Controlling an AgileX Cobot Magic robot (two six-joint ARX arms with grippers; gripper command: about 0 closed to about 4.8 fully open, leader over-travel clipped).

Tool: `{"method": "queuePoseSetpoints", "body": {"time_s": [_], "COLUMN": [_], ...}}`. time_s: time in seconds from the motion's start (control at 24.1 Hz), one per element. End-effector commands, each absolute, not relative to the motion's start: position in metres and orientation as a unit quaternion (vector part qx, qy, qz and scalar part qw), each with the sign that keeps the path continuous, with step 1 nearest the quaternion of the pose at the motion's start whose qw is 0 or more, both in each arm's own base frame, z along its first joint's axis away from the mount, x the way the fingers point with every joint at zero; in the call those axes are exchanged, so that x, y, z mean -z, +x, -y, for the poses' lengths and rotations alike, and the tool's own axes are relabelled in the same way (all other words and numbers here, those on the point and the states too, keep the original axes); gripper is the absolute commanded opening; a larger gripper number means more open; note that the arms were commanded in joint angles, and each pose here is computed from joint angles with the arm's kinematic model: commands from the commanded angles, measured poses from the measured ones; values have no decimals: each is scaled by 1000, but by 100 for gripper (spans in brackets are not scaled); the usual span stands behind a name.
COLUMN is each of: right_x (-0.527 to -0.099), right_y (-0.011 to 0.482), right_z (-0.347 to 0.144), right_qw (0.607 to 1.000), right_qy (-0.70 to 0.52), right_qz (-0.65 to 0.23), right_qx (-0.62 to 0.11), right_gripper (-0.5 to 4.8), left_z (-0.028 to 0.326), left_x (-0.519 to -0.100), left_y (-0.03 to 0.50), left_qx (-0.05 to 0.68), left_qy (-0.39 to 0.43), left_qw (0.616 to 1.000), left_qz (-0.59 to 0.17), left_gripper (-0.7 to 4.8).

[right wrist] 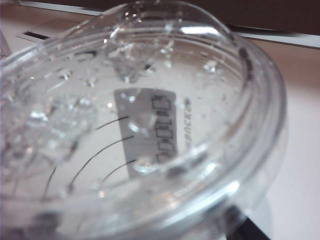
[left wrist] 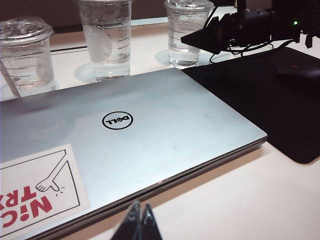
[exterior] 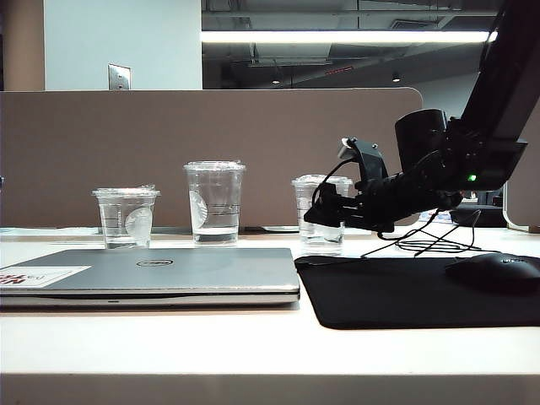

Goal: Pick up the coffee cup on the right and place it on the right side of the laptop.

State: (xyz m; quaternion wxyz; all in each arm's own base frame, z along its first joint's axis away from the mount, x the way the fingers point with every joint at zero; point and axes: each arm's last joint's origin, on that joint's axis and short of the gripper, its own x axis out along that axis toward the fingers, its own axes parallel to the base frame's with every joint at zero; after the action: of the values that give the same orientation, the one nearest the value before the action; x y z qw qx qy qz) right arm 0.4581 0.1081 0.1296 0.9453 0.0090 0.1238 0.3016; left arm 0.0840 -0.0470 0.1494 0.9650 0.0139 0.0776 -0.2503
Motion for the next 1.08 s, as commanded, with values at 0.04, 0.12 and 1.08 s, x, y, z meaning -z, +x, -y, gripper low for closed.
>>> {"method": "queuePoseSetpoints", "body": {"time_s": [0.04,0.12,1.08], "right_x": [-129,-128,-123], "right_y": [462,464,469], "right_z": [-112,-113,-117], "right_qw": [943,943,946], "right_qy": [9,9,10], "right_qz": [-116,-115,-101], "right_qx": [-311,-312,-308], "right_gripper": [479,479,479], "left_z": [47,47,47], "left_x": [-150,-150,-150], "left_y": [84,84,84], "left_qx": [251,251,251], "left_qy": [16,16,16], "left_qw": [965,965,965], "left_qz": [-76,-76,-77], "left_gripper": [-5,-5,-5]}}
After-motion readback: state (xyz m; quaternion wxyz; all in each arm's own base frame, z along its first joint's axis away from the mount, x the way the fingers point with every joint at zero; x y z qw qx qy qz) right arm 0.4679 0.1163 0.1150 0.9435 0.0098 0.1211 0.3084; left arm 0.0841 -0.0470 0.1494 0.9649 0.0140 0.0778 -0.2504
